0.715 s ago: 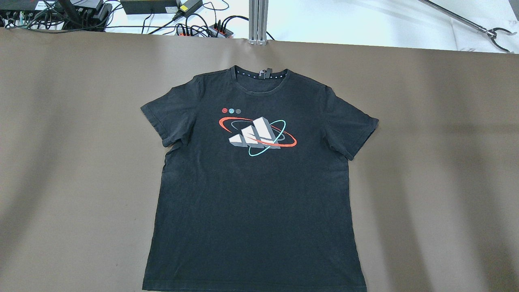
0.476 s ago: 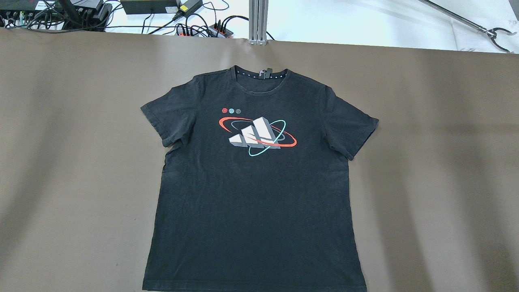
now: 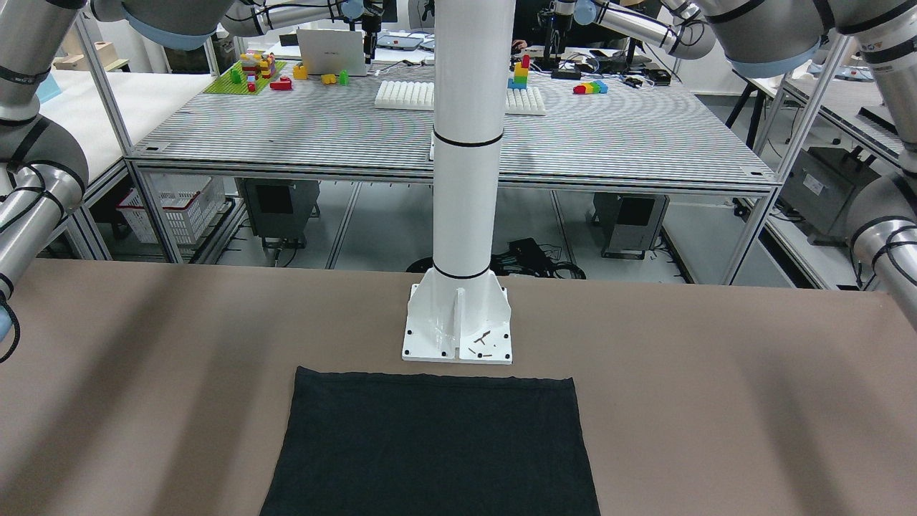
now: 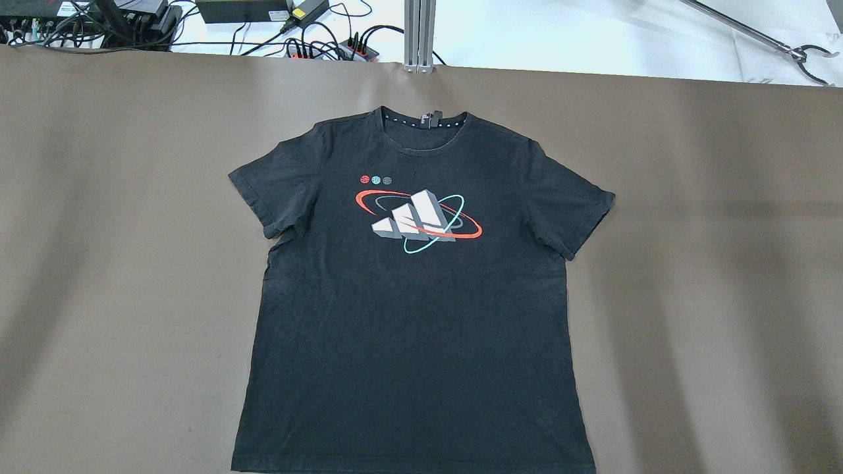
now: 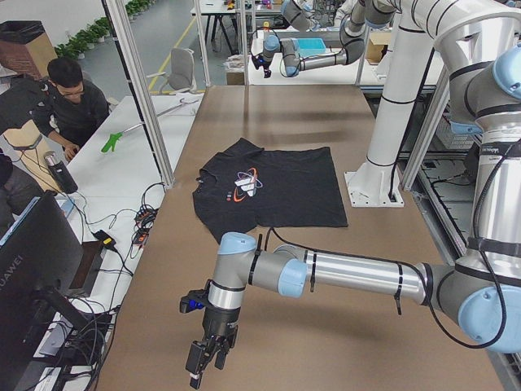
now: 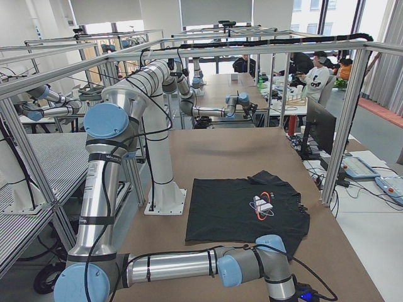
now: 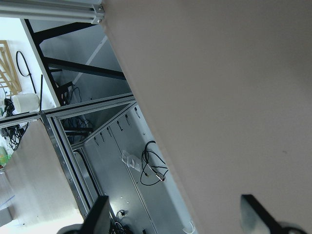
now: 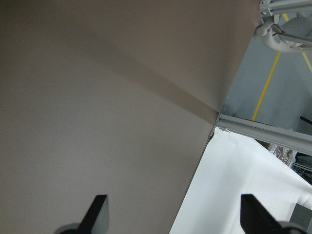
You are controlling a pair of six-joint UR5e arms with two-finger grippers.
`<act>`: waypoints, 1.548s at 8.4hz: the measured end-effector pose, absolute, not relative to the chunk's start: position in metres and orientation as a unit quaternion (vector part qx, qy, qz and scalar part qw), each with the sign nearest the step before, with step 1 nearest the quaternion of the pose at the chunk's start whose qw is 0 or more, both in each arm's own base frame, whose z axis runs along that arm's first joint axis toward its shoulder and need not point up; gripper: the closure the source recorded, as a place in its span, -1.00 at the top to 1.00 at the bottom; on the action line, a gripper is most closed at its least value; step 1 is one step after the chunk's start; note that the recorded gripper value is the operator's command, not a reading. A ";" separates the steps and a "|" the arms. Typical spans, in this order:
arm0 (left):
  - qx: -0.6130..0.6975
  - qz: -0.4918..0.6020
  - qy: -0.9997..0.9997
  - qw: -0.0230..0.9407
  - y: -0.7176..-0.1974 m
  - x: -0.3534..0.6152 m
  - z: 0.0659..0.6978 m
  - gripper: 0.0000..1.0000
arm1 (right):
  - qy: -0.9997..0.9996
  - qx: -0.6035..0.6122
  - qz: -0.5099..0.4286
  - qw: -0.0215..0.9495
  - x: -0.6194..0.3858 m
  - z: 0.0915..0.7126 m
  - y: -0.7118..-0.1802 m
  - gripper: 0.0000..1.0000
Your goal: Fold clothes
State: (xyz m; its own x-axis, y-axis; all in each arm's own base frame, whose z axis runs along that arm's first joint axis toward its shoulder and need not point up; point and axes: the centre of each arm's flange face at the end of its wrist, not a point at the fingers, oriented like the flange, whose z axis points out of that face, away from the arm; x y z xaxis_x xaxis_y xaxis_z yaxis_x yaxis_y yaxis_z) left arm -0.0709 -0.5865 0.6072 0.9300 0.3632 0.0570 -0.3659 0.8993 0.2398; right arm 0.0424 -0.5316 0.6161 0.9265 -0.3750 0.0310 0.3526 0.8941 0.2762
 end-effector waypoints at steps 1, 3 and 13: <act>0.125 0.187 -0.008 0.974 -0.584 -0.072 0.611 0.89 | -0.042 0.136 -0.189 0.972 0.042 0.614 -0.532 0.90; 0.137 0.172 -0.005 0.976 -0.570 -0.073 0.621 0.89 | -0.046 0.139 -0.186 0.972 0.042 0.611 -0.529 0.90; 0.175 0.138 0.157 0.962 -0.550 -0.041 0.628 0.89 | -0.338 0.158 0.054 0.926 -0.117 0.512 -0.566 0.77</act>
